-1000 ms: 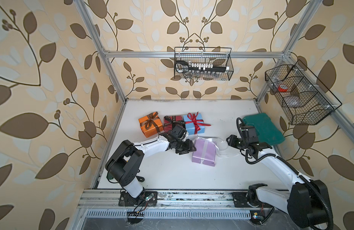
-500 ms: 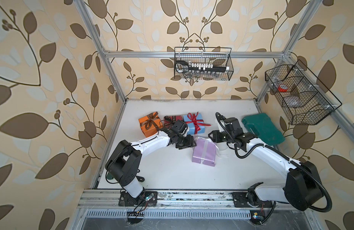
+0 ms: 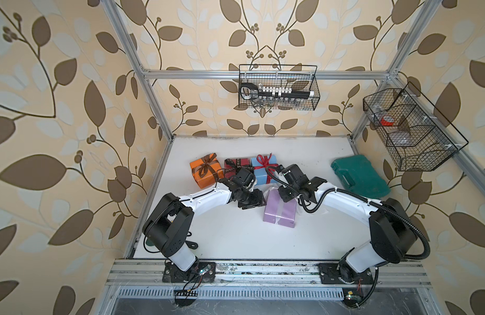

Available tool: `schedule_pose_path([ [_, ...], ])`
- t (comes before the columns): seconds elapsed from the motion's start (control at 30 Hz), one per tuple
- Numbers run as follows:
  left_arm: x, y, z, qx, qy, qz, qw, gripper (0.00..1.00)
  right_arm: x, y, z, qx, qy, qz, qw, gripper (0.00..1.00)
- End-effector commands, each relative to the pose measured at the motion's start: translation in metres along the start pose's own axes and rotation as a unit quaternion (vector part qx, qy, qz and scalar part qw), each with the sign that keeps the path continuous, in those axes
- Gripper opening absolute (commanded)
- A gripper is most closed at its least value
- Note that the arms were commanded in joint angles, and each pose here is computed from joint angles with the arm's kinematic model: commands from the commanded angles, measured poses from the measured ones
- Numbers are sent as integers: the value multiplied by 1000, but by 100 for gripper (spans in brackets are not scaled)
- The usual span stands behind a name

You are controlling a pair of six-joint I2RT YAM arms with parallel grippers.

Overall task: Untie the ribbon bows on the gift boxes
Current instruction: Untie the ribbon from the gift box.

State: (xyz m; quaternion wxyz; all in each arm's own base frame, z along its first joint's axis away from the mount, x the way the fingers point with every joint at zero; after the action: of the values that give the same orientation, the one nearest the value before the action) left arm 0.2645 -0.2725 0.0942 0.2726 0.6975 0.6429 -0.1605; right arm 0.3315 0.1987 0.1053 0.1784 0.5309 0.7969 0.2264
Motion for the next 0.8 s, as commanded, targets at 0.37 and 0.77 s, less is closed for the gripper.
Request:
schedule_pose_path([
  [0.37,-12,5,-10,-11,-20,11,1000,60,-75,-4,-28,-24,-107,120,987,12],
  [0.77,-14,5,-11,-12,-25,9,1000,60,-169,-47,-30,6,-162,298,941,17],
])
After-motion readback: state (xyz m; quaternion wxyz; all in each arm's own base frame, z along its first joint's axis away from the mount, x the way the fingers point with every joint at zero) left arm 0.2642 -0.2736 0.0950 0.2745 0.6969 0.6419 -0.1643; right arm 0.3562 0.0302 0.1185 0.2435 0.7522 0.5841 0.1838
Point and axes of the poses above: each gripper's point midway between its finger pads, its own z axis out along the fingers, its own x axis along the line the jaws close on, y = z × x, the point moved 1 cm from there along -z, back along the fingers, and after that the axes turned 3 degrees about z, right-handed, at the moved point
